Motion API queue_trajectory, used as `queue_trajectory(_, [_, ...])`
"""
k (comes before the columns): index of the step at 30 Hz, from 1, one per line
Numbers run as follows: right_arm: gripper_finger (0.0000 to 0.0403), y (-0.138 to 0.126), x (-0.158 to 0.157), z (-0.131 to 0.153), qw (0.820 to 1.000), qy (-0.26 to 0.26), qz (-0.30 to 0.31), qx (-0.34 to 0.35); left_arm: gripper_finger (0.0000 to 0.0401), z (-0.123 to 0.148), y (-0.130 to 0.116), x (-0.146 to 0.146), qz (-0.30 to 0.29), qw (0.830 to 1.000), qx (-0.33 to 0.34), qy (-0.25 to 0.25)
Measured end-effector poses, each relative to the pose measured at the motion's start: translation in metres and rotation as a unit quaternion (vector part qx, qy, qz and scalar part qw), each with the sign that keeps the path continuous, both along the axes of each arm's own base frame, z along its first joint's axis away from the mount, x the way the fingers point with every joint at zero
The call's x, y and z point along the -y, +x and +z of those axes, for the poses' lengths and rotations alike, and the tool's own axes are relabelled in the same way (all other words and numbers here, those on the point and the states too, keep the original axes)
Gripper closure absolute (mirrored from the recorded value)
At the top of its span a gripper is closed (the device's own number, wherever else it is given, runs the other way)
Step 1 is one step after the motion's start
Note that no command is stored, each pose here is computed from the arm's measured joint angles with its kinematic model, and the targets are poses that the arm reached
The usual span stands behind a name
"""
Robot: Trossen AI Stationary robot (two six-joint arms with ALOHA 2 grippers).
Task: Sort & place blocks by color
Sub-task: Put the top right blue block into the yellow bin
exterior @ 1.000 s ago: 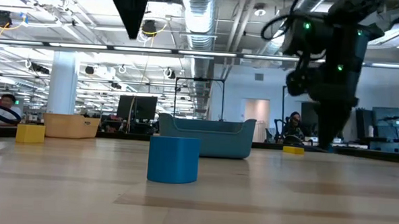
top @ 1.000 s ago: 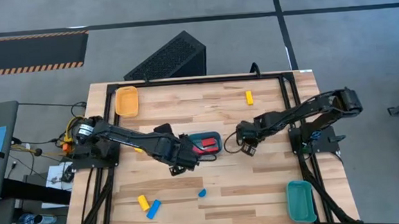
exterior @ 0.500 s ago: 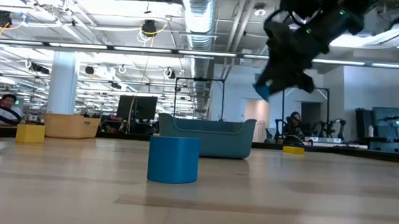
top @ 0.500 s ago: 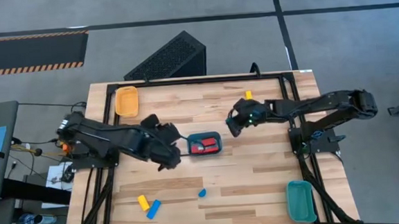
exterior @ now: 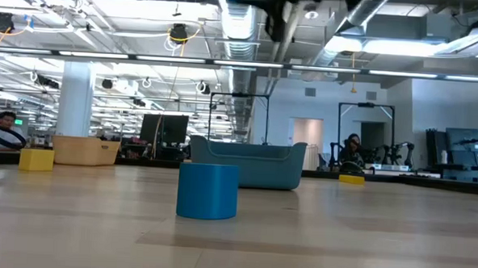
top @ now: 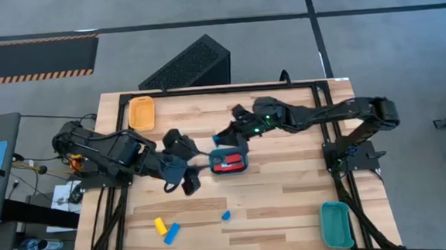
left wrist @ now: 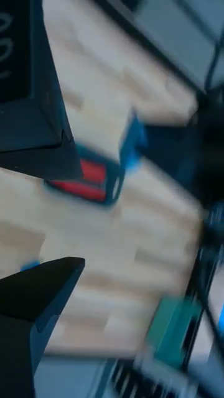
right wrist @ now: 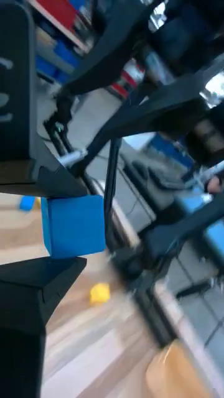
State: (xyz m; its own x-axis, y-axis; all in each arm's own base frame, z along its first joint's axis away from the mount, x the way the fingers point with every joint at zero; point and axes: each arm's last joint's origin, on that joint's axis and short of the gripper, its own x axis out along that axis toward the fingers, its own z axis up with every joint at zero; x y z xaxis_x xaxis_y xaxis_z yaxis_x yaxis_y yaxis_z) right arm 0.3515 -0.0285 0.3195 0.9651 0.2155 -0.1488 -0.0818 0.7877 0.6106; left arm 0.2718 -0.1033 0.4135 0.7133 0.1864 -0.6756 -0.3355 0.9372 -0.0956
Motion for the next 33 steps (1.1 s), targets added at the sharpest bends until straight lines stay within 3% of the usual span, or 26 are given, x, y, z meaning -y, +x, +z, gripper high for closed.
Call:
queue_trajectory(2, [0.0277, 0.012, 0.001, 0.015, 1.0, -0.005, 0.018, 0.026, 0.0205, 0.0, 0.001, 0.007, -0.035, 0.999, -0.001, -0.012])
queue_trajectory(5, [0.0277, 0.025, 0.003, 0.031, 0.998, -0.013, 0.036, 0.051, 0.0205, 0.001, 0.0, 0.014, -0.04, 0.999, 0.011, -0.013])
queue_trajectory(8, [0.0277, 0.034, 0.008, 0.037, 0.997, -0.017, 0.055, 0.053, 0.0205, 0.0, -0.011, 0.013, 0.021, 1.0, -0.002, 0.003])
queue_trajectory(13, [0.0277, 0.037, 0.014, 0.032, 0.998, -0.01, 0.064, 0.023, 0.0205, 0.01, -0.053, -0.004, 0.137, 0.989, -0.049, 0.003])
queue_trajectory(17, [0.0277, 0.036, 0.017, 0.031, 0.998, -0.007, 0.066, 0.015, 0.0205, 0.021, -0.075, -0.007, 0.183, 0.983, 0.006, 0.011])
queue_trajectory(22, [0.0277, 0.037, 0.017, 0.034, 0.997, 0.008, 0.072, 0.025, 0.0205, 0.031, -0.087, -0.003, 0.191, 0.974, 0.092, 0.082])
queue_trajectory(27, [0.0265, 0.037, 0.007, 0.058, 0.979, 0.067, 0.138, 0.131, 0.0205, 0.023, -0.087, 0.005, 0.178, 0.962, 0.109, 0.176])
queue_trajectory(33, [0.0261, 0.037, -0.005, 0.064, 0.976, 0.082, 0.132, 0.151, 0.0205, 0.027, -0.077, 0.015, 0.154, 0.961, 0.136, 0.187])
